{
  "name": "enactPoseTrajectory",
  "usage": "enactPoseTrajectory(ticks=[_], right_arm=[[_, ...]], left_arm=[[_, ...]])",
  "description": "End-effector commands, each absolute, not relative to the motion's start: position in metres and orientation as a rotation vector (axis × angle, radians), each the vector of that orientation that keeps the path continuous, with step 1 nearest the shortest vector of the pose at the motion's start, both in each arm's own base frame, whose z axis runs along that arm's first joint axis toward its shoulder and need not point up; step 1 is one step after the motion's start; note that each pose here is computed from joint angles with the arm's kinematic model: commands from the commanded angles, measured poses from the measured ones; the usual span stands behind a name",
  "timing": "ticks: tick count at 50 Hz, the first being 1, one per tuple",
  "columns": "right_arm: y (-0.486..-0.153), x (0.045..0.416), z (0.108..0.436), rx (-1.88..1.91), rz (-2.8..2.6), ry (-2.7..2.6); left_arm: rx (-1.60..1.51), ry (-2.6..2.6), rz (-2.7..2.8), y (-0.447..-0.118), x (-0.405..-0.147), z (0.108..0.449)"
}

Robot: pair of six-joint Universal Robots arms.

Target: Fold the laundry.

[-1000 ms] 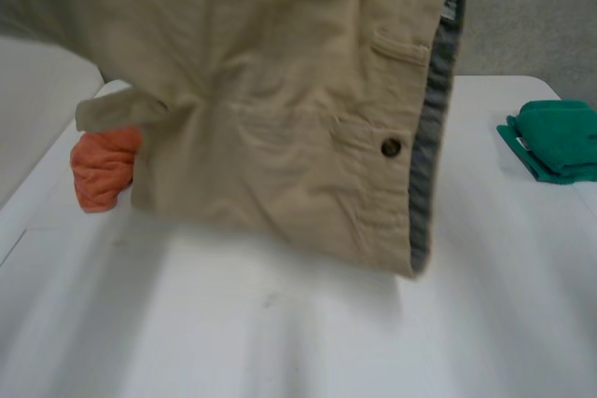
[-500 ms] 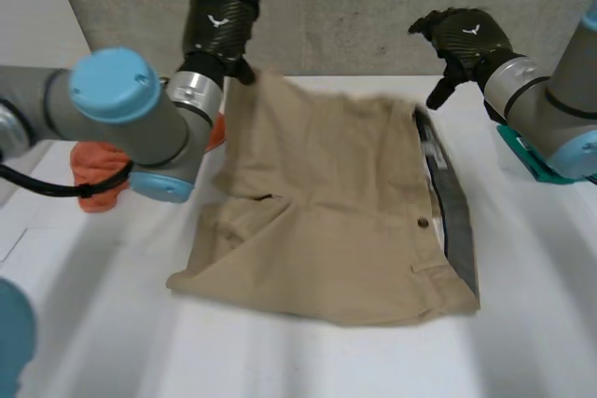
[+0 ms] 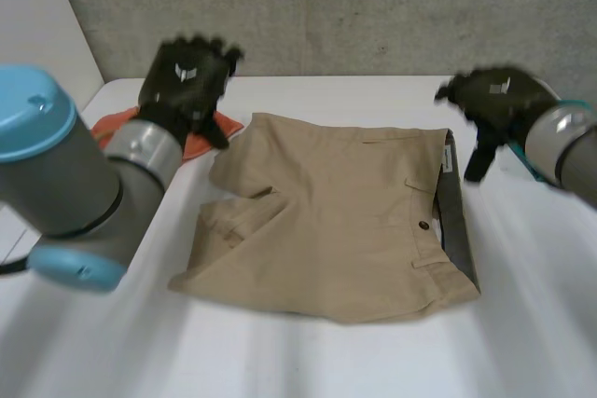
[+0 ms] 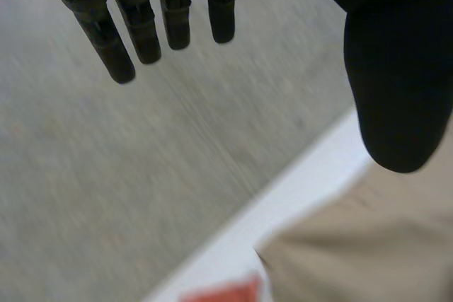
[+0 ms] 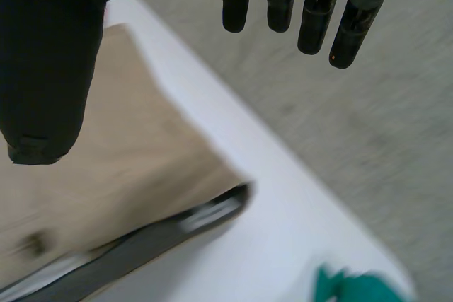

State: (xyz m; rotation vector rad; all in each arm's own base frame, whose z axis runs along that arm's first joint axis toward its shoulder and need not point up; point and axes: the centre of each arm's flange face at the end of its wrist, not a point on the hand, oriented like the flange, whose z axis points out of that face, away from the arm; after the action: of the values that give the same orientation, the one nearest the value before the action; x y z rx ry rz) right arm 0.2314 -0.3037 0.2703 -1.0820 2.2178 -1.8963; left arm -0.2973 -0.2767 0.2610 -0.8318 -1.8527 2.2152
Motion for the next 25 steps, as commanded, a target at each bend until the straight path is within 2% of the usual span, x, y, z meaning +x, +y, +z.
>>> enactPoseTrajectory(ticks=[1,6,10,17,25], right_arm=[[-0.252,0.229,0.208,-1.197,-1.588,2.234],[-0.242,0.227,0.184,-1.209,-1.58,2.222],[-0.238,0.224,0.17,-1.202,-1.578,2.235],[-0.231,0.221,0.158,-1.199,-1.564,2.247],[-0.227,0.22,0.152,-1.197,-1.546,2.258]], left_arm=[[-0.918,-2.113,1.955,-0.258,-0.271,0.209],[-0.943,-2.103,1.891,-0.27,-0.266,0.189],[-0.963,-2.141,1.767,-0.284,-0.264,0.158],[-0.964,-2.167,1.687,-0.29,-0.27,0.138],[-0.899,-2.169,1.648,-0.295,-0.276,0.135]])
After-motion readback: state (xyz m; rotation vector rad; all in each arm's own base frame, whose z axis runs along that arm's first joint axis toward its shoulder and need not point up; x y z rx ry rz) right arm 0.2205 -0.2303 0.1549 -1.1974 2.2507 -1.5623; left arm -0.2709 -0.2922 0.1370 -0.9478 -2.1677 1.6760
